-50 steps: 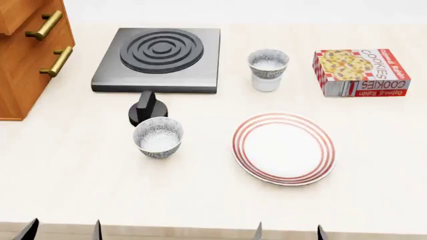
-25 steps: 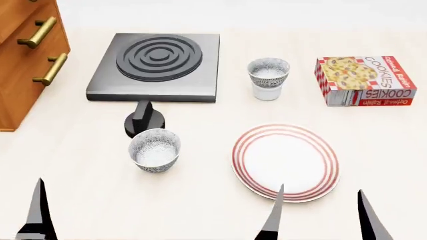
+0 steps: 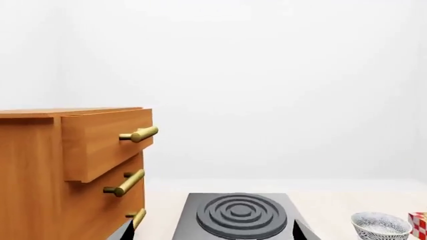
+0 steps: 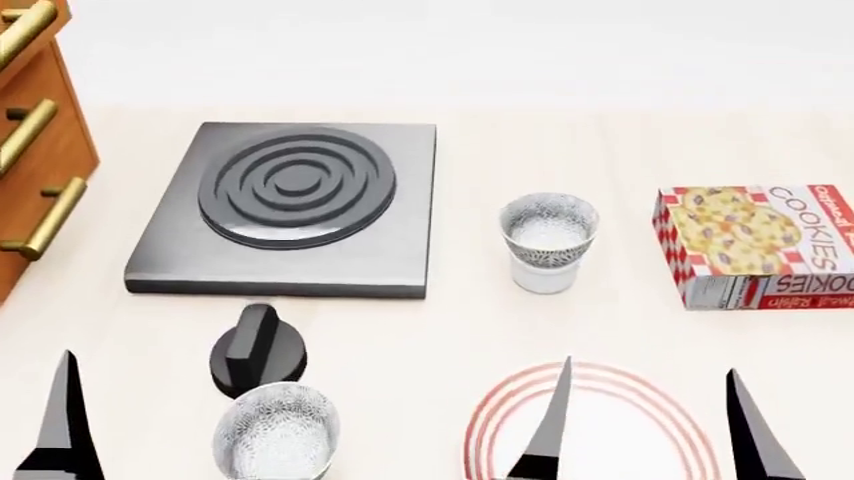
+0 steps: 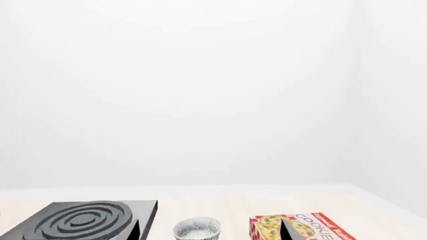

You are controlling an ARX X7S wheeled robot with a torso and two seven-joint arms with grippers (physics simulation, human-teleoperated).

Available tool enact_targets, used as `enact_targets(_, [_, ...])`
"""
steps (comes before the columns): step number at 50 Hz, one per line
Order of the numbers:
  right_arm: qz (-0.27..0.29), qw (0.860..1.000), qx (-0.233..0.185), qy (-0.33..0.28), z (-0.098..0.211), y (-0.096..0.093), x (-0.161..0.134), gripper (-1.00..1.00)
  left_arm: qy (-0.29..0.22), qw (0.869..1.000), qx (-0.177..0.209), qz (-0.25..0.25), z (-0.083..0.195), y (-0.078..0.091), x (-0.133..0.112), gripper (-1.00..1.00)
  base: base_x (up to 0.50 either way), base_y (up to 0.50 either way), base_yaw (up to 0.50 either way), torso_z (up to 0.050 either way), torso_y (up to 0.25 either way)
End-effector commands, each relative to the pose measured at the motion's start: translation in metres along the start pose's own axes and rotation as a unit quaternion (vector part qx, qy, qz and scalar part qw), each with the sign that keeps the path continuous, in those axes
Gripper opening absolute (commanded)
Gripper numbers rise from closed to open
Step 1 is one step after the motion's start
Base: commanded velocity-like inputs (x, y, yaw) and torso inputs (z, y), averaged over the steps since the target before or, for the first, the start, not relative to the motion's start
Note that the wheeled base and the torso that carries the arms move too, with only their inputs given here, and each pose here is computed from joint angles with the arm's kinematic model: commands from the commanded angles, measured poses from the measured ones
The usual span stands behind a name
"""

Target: Pick the akita bowl on the ramekin and place it on the plate.

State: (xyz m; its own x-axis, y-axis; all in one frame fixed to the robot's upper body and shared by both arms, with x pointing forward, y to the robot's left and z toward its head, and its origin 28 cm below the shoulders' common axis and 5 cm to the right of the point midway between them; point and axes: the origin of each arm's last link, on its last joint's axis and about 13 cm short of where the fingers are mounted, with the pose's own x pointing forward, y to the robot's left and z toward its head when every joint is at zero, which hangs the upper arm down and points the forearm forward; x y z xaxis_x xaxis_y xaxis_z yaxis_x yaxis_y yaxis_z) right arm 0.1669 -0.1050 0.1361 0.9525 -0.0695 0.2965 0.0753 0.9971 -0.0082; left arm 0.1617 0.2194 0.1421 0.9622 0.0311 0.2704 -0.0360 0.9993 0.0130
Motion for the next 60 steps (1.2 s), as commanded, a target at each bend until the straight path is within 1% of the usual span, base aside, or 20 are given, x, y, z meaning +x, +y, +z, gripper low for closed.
enact_targets(1, [0.001, 1.0, 0.001, 0.003, -0.001, 0.0, -0.002, 1.0, 0.0, 1.0, -0.002, 0.0, 0.001, 0.0, -0.001, 1.0, 0.5, 0.0, 0.0, 0.0, 0.0])
enact_targets(14, [-0.001, 1.0, 0.001, 0.004, -0.002, -0.001, -0.002, 1.0, -0.001, 1.0, -0.003, 0.0, 0.001, 0.0, -0.001, 1.0, 0.5, 0.0, 0.0, 0.0, 0.001])
enact_targets(15, [-0.002, 1.0, 0.02, -0.016, 0.0, -0.002, -0.003, 1.0, 0.01, 1.0, 0.007, 0.002, 0.001, -0.001, 0.0, 1.0, 0.5, 0.0, 0.0, 0.0, 0.0])
enact_targets(16, [-0.007, 1.0, 0.013, -0.022, 0.004, -0.003, -0.003, 1.0, 0.005, 1.0, -0.001, 0.0, 0.001, -0.001, 0.0, 1.0, 0.5, 0.0, 0.0, 0.0, 0.0])
enact_targets(17, [-0.004, 1.0, 0.009, -0.018, 0.0, -0.003, -0.005, 1.0, 0.014, 1.0, 0.001, 0.001, 0.001, -0.001, 0.001, 1.0, 0.0, 0.0, 0.0, 0.05, 0.0])
enact_targets(18, [-0.005, 1.0, 0.01, -0.02, 0.007, -0.002, -0.003, 1.0, 0.011, 1.0, -0.001, -0.001, 0.002, -0.001, 0.0, 1.0, 0.0, 0.0, 0.0, 0.05, 0.0])
enact_targets(20, [-0.005, 1.0, 0.008, -0.022, 0.0, -0.002, -0.005, 1.0, 0.013, 1.0, -0.001, 0.0, 0.001, -0.001, 0.0, 1.0, 0.0, 0.0, 0.0, 0.05, 0.0])
enact_targets(28, [0.003, 1.0, 0.006, -0.02, -0.001, -0.001, -0.006, 1.0, 0.011, 1.0, -0.001, -0.002, 0.002, -0.001, -0.001, 1.0, 0.0, 0.0, 0.0, 0.05, 0.0])
enact_targets(54, [0.003, 1.0, 0.007, -0.02, -0.002, -0.002, -0.004, 1.0, 0.008, 1.0, -0.006, 0.001, 0.004, 0.001, -0.001, 1.0, 0.0, 0.0, 0.0, 0.05, 0.0])
enact_targets(57, [0.003, 1.0, 0.007, -0.019, -0.003, -0.002, -0.004, 1.0, 0.005, 1.0, -0.005, 0.003, 0.004, 0.001, -0.001, 1.0, 0.0, 0.0, 0.0, 0.05, 0.0])
enact_targets(59, [0.003, 1.0, 0.007, -0.019, -0.003, -0.002, -0.005, 1.0, -0.007, 1.0, -0.016, 0.001, 0.004, 0.002, -0.001, 1.0, 0.0, 0.0, 0.0, 0.025, 0.0])
enact_targets(60, [0.003, 1.0, 0.007, -0.019, -0.003, -0.002, -0.005, 1.0, -0.009, 1.0, -0.015, 0.004, 0.004, 0.002, 0.0, 1.0, 0.0, 0.0, 0.0, 0.0, 0.0])
